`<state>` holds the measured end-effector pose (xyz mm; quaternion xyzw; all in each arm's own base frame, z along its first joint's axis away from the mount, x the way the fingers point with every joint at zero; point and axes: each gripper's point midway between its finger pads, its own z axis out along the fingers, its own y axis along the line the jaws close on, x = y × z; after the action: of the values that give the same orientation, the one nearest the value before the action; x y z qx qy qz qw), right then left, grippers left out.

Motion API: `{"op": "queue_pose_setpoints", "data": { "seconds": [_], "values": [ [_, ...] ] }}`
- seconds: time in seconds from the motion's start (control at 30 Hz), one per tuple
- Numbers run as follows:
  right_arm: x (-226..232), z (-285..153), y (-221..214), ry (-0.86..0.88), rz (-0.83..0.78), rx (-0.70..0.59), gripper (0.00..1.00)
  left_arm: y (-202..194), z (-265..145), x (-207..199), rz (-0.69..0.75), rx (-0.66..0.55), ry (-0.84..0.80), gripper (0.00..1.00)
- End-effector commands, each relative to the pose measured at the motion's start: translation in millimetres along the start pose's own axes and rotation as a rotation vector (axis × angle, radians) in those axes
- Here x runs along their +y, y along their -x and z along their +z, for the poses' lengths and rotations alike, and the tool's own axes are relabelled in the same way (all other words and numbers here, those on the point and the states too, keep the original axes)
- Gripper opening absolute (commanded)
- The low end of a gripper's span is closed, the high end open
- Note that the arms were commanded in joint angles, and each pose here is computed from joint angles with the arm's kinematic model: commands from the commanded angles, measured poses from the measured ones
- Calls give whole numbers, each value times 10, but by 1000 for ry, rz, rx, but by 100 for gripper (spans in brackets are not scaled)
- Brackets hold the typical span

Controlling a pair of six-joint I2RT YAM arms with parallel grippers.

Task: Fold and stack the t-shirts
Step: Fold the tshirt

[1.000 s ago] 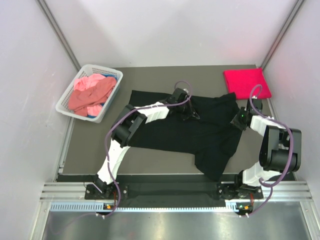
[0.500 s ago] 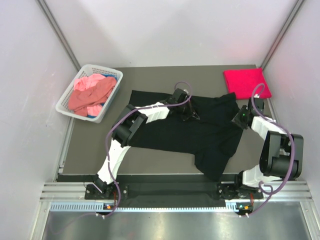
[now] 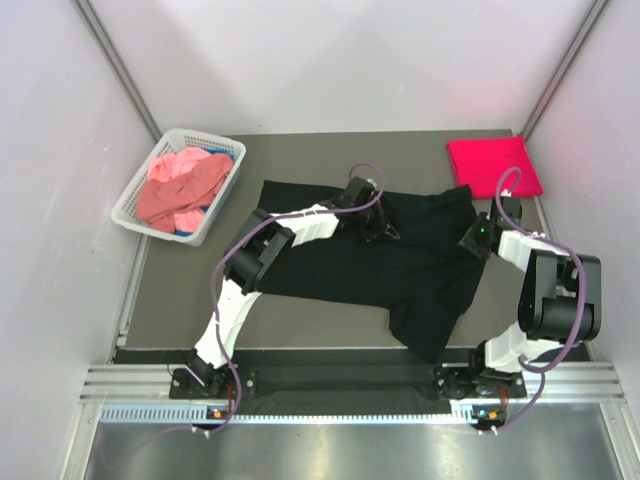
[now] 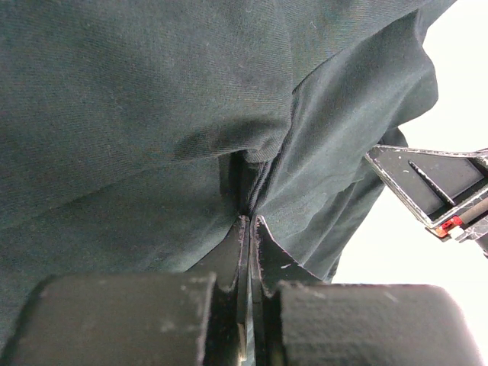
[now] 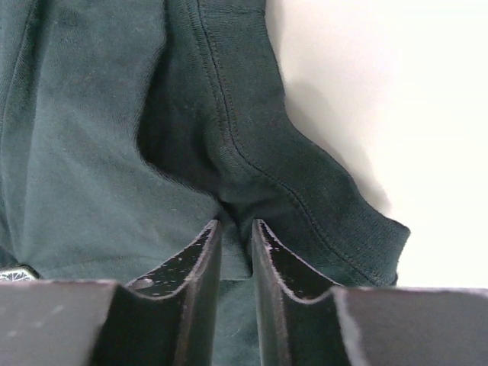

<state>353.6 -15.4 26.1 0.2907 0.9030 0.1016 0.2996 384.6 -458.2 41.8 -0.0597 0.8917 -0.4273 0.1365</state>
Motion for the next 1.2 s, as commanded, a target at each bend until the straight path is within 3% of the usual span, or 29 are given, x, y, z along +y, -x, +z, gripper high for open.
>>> {"op": "queue_pose_setpoints", "data": {
  "seconds": [0.0,0.17,0.23,0.53,0.87,1.07,1.17],
  "values": [
    [67,44,77,17,-33,-31,22,108,-32,-207,19,-22,-62,0],
    [37,43,52,4,-39,-21,13,112,-35,-206,16,-25,-60,0],
    [52,-6,73,3,-38,-23,0,113,-42,-223,16,-24,-64,0],
    [198,-434,229,37,-34,-74,0,173,-114,-327,24,-32,-67,0],
    [66,-614,41,-10,48,-65,0,219,-219,-198,37,-28,19,0],
    [138,-611,55,57,27,-110,0,189,-208,-143,36,-4,15,0],
    [202,-545,109,88,-36,-105,10,157,-155,-112,16,11,-2,0]
  ]
}}
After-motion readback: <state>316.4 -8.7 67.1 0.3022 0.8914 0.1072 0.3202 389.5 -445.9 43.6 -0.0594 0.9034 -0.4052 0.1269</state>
